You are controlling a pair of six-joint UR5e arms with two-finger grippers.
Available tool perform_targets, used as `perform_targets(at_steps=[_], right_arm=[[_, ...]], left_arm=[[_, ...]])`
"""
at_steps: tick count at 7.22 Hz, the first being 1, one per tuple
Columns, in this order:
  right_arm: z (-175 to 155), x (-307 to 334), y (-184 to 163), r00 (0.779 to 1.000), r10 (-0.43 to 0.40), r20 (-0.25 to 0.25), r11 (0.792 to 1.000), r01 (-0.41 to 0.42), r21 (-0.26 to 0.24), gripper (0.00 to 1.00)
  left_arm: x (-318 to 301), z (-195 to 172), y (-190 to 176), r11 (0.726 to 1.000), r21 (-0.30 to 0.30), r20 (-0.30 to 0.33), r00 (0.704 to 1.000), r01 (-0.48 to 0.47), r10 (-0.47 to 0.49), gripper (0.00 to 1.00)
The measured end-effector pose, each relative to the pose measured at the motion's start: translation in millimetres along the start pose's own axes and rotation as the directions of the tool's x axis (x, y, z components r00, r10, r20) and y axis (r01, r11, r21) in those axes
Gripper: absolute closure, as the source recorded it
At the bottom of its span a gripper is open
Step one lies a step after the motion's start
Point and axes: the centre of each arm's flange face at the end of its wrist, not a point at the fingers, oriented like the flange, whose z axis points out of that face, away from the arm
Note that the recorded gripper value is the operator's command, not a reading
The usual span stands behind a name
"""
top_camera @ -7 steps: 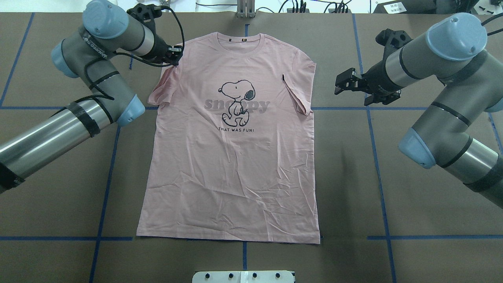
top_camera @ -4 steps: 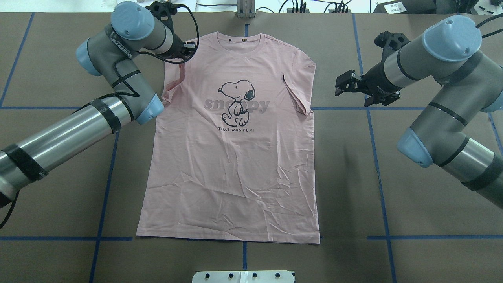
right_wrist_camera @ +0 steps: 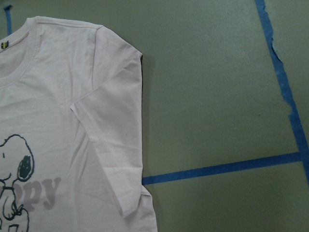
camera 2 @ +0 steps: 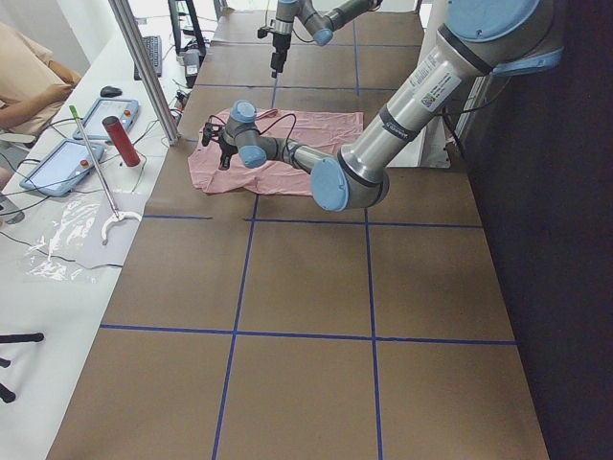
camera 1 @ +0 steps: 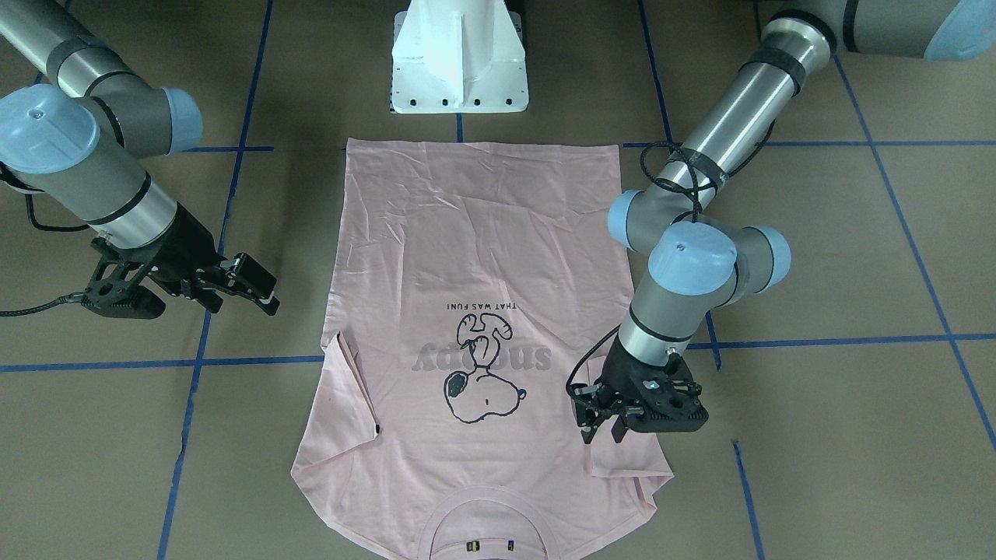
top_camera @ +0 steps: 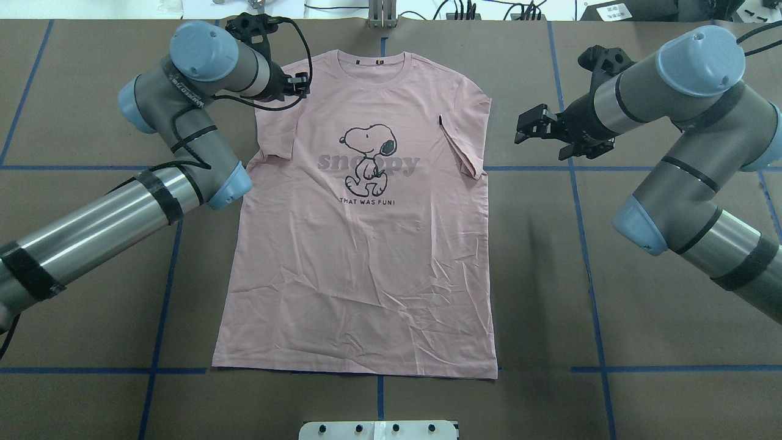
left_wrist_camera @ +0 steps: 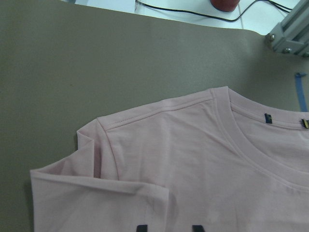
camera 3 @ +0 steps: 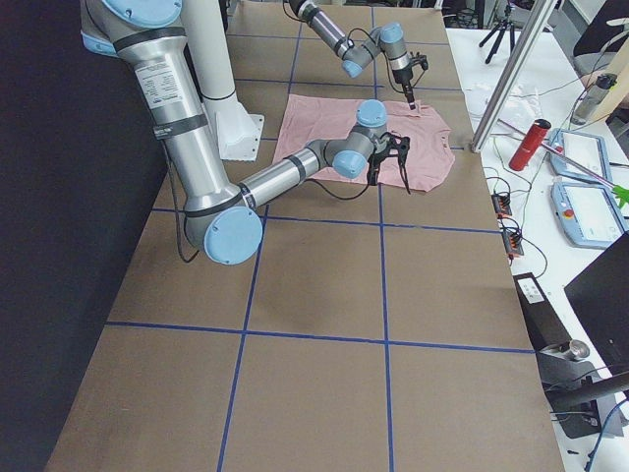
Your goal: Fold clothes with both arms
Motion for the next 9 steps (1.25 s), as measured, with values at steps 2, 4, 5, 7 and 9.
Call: perform_targets(at_steps=[2, 4, 5, 7, 9], right_arm=[[-6.9, -31.1, 25.4, 0.997, 0.062, 0.041, 0.998, -0.062, -0.009, 0.02], [14.7, -59.8, 117.3, 0.992, 0.123, 0.031, 0.992, -0.124, 0.026, 0.03], [25.4, -71.5, 179.6, 0.994, 0.112, -0.003, 0.991, -0.111, 0.073, 0.03], [40.7, -71.9, 268.1, 0.992, 0.100, -0.072, 0.992, -0.094, 0.084, 0.06], [49.0, -56.9, 318.2, 0.973, 0.204, -0.107, 0.978, -0.199, 0.056, 0.17]], left_arm=[[-14.6, -47.2, 36.8, 1.000, 0.003, -0.069, 0.997, -0.020, 0.020, 0.35], [-56.7, -106.1, 82.8, 0.997, -0.074, -0.137, 0.990, 0.013, -0.023, 0.34], [-68.6, -123.9, 97.1, 0.993, -0.119, -0.158, 0.987, 0.024, -0.043, 0.31], [-75.8, -132.4, 106.1, 0.988, -0.149, -0.165, 0.985, 0.032, -0.057, 0.28], [-78.1, -130.6, 107.3, 0.987, -0.154, -0.161, 0.985, 0.035, -0.060, 0.27]])
